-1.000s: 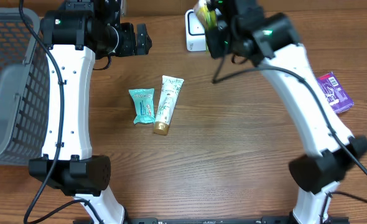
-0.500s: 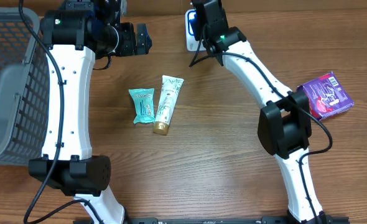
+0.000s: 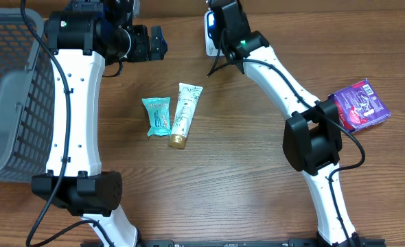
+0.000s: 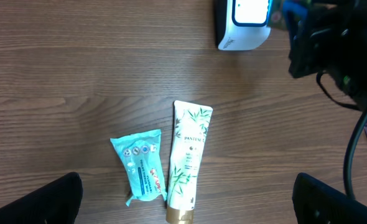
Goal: Scan the item barcode
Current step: 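Lift the drink box up to the white scanner, then place the drink box beside the purple package at right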
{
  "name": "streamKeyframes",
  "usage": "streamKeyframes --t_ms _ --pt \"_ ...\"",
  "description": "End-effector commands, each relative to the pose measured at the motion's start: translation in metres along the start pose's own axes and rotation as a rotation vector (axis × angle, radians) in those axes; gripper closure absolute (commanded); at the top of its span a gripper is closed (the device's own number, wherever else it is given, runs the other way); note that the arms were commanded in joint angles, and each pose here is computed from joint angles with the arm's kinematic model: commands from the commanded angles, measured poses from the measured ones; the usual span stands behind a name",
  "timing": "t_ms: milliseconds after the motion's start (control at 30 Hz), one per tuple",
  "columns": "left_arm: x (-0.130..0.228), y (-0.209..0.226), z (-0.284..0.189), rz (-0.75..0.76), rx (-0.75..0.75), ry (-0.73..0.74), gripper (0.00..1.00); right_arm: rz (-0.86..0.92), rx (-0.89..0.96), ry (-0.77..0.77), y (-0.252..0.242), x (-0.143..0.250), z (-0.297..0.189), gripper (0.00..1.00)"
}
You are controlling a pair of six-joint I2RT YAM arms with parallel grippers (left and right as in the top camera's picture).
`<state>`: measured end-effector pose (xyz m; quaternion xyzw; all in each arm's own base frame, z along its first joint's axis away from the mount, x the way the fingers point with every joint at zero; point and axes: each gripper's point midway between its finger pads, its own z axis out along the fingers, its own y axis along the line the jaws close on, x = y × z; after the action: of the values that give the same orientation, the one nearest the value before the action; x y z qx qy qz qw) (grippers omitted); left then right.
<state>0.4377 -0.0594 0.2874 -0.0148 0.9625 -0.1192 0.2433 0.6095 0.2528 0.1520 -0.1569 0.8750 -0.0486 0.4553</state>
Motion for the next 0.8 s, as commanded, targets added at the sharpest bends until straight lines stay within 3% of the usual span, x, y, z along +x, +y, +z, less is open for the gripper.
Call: streamKeyframes --t_ms 0,100,300,367,500,600,767 --pt "-0.002 -0.005 -0.004 0.023 0.010 -0.013 0.00 0.005 0.001 -0.069 -0.003 -0.041 -0.046 0.96" --pt "-0.002 -0.005 -0.004 0.023 0.010 -0.013 0.00 0.026 -0.003 -0.061 -0.013 -0.053 -0.078 0.96" --pt "-0.002 -0.005 -0.004 0.023 0.010 -0.013 0.00 0.188 0.000 0.029 -0.063 -0.056 -0.199 0.96" --pt "-0.002 -0.005 -0.004 0.023 0.010 -0.013 0.00 0.170 0.022 0.160 -0.084 -0.024 -0.234 0.96" --pt "-0.002 -0.005 -0.004 0.023 0.010 -0.013 0.00 0.224 0.025 0.507 -0.107 0.059 -0.249 0.96" --pt "-0.002 -0.005 -0.004 0.023 0.010 -0.013 0.00 0.318 0.066 0.717 -0.127 0.124 -0.222 0.96" --pt "-0.002 -0.005 -0.004 0.023 0.010 -0.013 0.00 0.441 0.073 0.832 -0.143 0.207 -0.172 0.96"
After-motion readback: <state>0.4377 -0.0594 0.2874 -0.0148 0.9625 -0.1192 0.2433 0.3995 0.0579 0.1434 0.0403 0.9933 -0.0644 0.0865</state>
